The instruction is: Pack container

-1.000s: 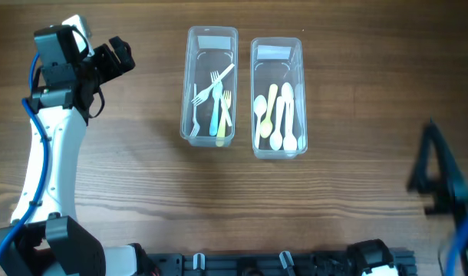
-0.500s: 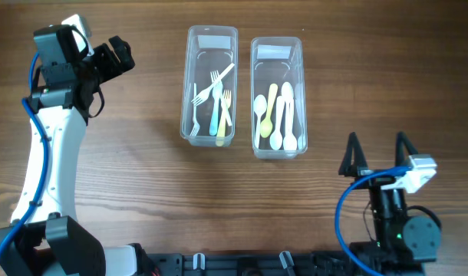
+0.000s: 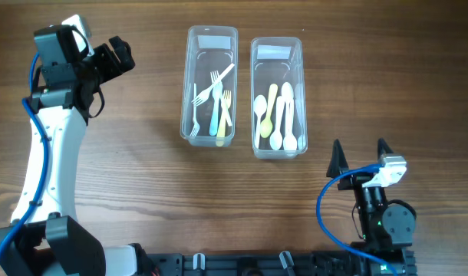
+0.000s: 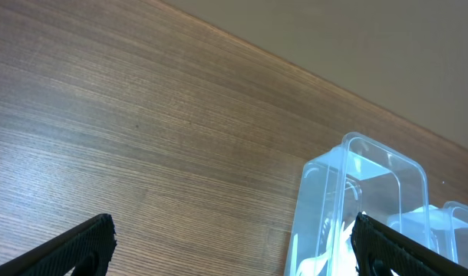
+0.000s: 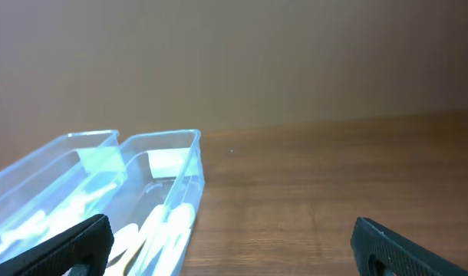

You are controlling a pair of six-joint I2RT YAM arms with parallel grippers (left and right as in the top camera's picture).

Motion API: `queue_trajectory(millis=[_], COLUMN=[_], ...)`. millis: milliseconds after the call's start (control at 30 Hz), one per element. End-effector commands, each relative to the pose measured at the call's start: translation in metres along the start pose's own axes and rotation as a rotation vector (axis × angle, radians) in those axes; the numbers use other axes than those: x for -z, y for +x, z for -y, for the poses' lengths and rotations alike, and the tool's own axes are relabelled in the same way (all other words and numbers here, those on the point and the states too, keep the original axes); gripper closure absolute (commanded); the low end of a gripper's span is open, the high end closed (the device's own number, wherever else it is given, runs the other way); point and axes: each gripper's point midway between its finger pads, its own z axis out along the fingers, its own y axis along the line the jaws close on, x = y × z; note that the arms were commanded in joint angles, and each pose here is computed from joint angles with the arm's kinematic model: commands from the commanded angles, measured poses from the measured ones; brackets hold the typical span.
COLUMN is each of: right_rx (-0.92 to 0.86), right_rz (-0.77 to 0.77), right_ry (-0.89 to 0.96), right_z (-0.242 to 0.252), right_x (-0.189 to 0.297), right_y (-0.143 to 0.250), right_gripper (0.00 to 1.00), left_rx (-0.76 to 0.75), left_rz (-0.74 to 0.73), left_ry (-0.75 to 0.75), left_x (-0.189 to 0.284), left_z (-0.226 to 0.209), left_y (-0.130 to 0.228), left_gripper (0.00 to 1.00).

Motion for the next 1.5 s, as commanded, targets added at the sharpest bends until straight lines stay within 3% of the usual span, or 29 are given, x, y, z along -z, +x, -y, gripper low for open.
queue_trajectory(millis=[0,733,867,1033,1233,1367,1467], right_rx=[0.096,0.089,0.089,0.089,0.089,0.089,0.089], right_rz=[0.018,0.002,0.001,0.001,0.0,0.0,0.001], right_ry=[-0.033,-0.033,-0.033,-0.033,-0.033,-0.033,-0.033], right_z=[-0.006,-0.005,-0.005,-0.005,-0.005,-0.005,-0.005], right_x=[0.001,0.0,0.0,0.0,0.0,0.0,0.0], right_y=[-0.004,0.0,0.0,0.0,0.0,0.0,0.0], right_gripper=[0.0,0.0,0.0,0.0,0.0,0.0,0.0], left_rx=[-0.004,-0.008,-0.034,-0.1,-0.147,-0.152,-0.134], left_rz=[0.013,0.031,0.16,0.515,0.926,1.017,0.886], left_ry=[-0.003,0.004,0.047,0.161,0.263,0.3,0.244], left_x=[0.003,0.013,0.1,0.256,0.428,0.472,0.438], left_z=[-0.001,0.003,0.026,0.061,0.071,0.063,0.046], left_y=[-0.004,-0.008,-0.026,-0.044,0.001,0.04,0.067], left_gripper=[0.0,0.0,0.0,0.0,0.0,0.0,0.0])
